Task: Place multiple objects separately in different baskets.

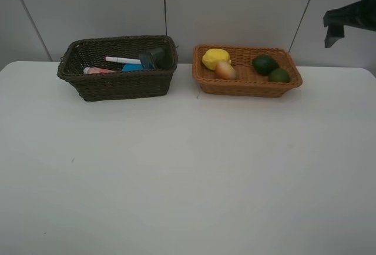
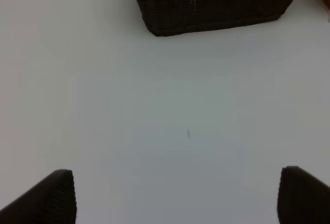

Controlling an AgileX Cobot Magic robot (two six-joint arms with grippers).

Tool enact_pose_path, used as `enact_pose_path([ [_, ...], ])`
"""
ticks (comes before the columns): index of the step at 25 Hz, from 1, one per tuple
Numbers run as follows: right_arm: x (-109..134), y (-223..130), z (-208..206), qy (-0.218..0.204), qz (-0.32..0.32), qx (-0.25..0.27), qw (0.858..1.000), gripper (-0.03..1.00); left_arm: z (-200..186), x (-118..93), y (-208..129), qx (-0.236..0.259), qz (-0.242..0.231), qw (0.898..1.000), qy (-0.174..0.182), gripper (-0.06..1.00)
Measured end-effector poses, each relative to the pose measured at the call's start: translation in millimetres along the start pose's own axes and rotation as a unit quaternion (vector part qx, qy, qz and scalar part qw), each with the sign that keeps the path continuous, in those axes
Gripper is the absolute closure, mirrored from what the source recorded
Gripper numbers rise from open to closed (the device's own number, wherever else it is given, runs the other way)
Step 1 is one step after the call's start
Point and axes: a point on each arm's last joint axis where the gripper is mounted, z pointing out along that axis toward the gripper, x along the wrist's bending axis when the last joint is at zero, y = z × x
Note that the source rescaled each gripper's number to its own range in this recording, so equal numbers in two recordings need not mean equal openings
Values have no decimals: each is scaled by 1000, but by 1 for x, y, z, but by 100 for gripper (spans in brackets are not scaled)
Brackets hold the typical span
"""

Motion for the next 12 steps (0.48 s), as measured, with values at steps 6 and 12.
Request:
enact_pose_path([
  [6, -25, -81, -83, 21, 39, -43, 998, -3, 0, 0, 0, 0, 0, 1000, 0, -5],
  [12, -56, -184, -160, 25, 76, -142, 987, -3, 0, 0, 0, 0, 0, 1000, 0, -5],
])
